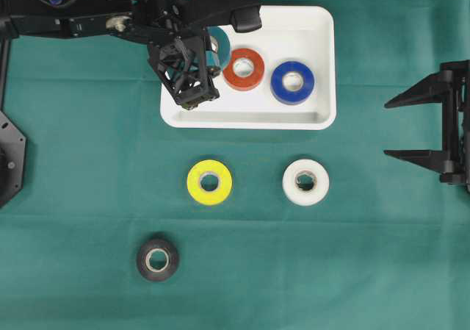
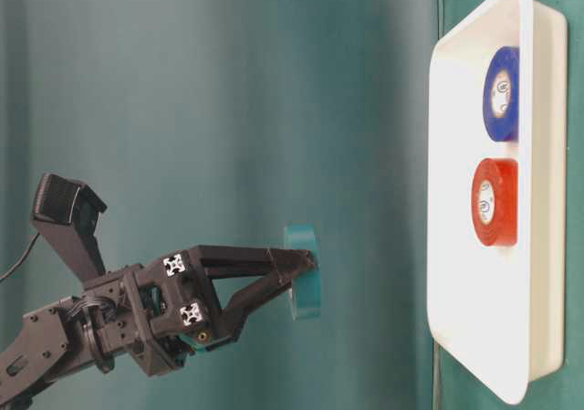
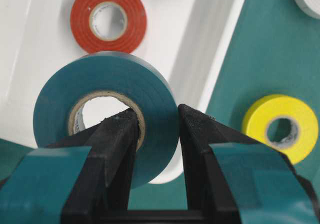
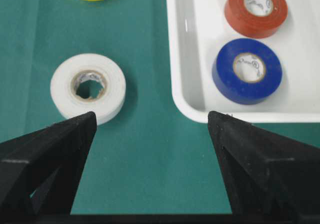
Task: Pick up the tape from a random location and place it into the white case.
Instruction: 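Lower the teal roll into the tray's left side and open left gripper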
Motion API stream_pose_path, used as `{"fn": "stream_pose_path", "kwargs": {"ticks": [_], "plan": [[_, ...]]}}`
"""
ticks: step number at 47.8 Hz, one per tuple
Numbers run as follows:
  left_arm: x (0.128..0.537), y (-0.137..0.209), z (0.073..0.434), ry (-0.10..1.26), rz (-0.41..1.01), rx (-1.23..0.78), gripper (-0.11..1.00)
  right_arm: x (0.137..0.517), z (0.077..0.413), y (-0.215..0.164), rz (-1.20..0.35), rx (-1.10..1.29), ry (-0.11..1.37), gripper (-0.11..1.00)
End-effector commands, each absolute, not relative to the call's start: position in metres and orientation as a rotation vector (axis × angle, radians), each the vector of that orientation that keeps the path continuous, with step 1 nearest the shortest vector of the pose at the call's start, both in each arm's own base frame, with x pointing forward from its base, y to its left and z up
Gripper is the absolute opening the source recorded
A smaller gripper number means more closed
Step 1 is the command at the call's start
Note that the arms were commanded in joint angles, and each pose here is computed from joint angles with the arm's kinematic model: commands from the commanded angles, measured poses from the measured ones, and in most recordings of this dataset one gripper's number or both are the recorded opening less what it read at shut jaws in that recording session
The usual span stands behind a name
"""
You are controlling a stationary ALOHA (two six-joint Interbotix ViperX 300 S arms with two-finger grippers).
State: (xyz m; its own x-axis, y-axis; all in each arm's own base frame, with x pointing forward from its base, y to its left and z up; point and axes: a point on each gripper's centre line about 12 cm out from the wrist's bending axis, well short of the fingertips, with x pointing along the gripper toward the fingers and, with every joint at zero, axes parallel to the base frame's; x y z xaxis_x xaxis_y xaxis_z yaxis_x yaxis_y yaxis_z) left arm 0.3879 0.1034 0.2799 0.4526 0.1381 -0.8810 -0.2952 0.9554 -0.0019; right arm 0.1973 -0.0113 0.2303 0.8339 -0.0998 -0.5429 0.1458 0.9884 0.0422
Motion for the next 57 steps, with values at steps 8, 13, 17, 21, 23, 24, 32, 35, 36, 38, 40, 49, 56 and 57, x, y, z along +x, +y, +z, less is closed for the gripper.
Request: {"fn": "stream_pose_path", "kwargs": {"ticks": [8,13,17,21,23,24,32,35,36,38,40,49,56,57], "plan": [[0.393,0.105,0.264,1.069,0.267,-0.162,0.19,0.202,0.242,-0.012,-0.129,0.082,0.540,0.88],[0.394,0.105,0.243,1.094,0.265,-0.165,0.19,0.202,0.241,-0.012,-0.130,0.082,0.541,0.88],[0.397,0.106,0.227,1.098,0.264,-0.165,0.19,0.202,0.241,-0.012,-0.130,0.082,0.543,0.88],[0.399,0.108,0.214,1.094,0.266,-0.166,0.19,0.202,0.241,-0.012,-0.130,0.082,0.544,0.88],[0.399,0.109,0.209,1.089,0.268,-0.167,0.19,0.202,0.241,-0.012,-0.130,0.082,0.544,0.88],[0.399,0.109,0.207,1.084,0.268,-0.168,0.19,0.202,0.241,-0.012,-0.130,0.082,0.544,0.88],[0.395,0.113,0.179,1.100,0.277,-0.179,0.19,0.202,0.240,-0.012,-0.129,0.082,0.544,0.88],[0.392,0.114,0.169,1.118,0.281,-0.184,0.19,0.202,0.240,-0.012,-0.129,0.082,0.544,0.88],[0.391,0.114,0.167,1.122,0.282,-0.187,0.19,0.202,0.240,-0.011,-0.128,0.082,0.544,0.88],[0.389,0.114,0.163,1.131,0.283,-0.189,0.19,0.202,0.240,-0.012,-0.129,0.082,0.546,0.88],[0.387,0.114,0.161,1.136,0.284,-0.191,0.19,0.202,0.240,-0.012,-0.129,0.082,0.546,0.88],[0.388,0.114,0.162,1.123,0.284,-0.193,0.19,0.202,0.240,-0.011,-0.127,0.081,0.544,0.88],[0.393,0.114,0.164,1.090,0.281,-0.185,0.19,0.202,0.240,-0.012,-0.129,0.082,0.544,0.88],[0.393,0.114,0.163,1.090,0.279,-0.184,0.19,0.202,0.240,-0.012,-0.129,0.082,0.544,0.88]]}}
